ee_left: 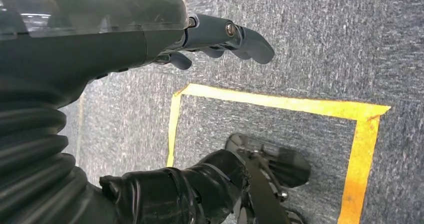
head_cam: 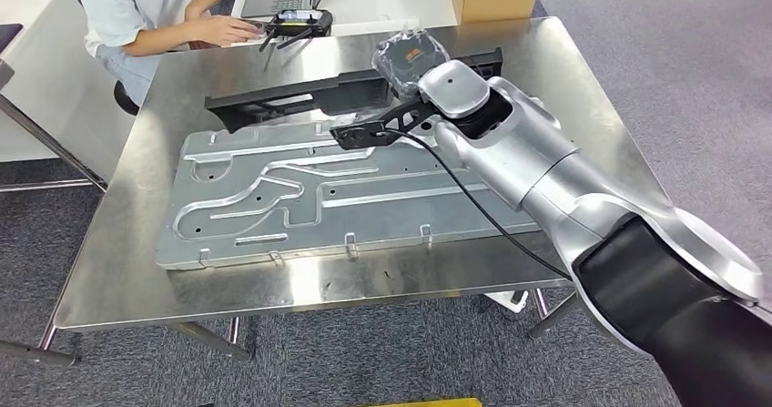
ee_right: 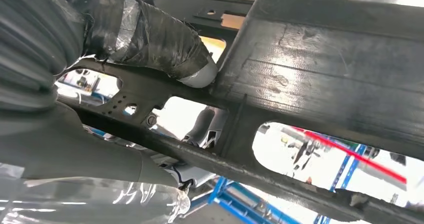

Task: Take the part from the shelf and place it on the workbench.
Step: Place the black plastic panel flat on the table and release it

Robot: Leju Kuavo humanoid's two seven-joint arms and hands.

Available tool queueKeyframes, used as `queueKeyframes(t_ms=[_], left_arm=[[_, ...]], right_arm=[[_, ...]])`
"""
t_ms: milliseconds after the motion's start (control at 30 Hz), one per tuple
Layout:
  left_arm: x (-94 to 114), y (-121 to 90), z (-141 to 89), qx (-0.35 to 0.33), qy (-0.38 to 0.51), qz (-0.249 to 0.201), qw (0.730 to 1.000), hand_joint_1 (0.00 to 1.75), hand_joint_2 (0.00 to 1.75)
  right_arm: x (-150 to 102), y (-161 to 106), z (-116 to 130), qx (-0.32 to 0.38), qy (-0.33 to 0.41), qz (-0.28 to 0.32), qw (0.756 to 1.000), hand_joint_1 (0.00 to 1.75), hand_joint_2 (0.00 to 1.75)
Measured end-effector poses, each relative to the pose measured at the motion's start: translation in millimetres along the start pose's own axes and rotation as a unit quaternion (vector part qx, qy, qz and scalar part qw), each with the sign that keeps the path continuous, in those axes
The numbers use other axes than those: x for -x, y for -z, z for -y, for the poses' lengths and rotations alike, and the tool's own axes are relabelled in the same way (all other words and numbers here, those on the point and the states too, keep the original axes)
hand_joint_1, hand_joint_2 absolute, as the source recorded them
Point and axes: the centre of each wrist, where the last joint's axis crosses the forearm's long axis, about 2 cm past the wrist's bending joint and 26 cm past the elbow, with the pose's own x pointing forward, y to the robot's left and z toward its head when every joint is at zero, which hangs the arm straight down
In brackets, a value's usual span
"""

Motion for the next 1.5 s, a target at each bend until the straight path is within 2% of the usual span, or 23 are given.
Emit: queueKeyframes(t_ms=[433,700,1067,1333,1467,1500], left_arm=[[-2,0,0,0.000,-0.005,0.004,1.000,0.00,1.75],[0,0,-1,-0.001,0.000,0.008,1.000,0.00,1.75],[0,0,-1,-0.013,0.002,0.022,1.000,0.00,1.75],[-1,0,0,-0.015,0.002,0.026,1.000,0.00,1.75],[-2,0,1,-0.015,0.003,0.028,0.999,0.00,1.75],[-2,0,1,-0.015,0.004,0.029,0.999,0.00,1.75]], right_arm=[[-7,1,-6,-0.002,0.012,0.010,1.000,1.75,1.75],[-17,1,-25,-0.011,0.035,0.020,0.999,1.75,1.75],[-39,-3,-70,-0.040,0.082,0.033,0.995,1.75,1.75],[-41,-4,-76,-0.041,0.095,0.031,0.994,1.75,1.75],[-42,-4,-80,-0.044,0.099,0.032,0.994,0.00,0.00],[-42,-4,-81,-0.045,0.099,0.032,0.994,0.00,0.00]])
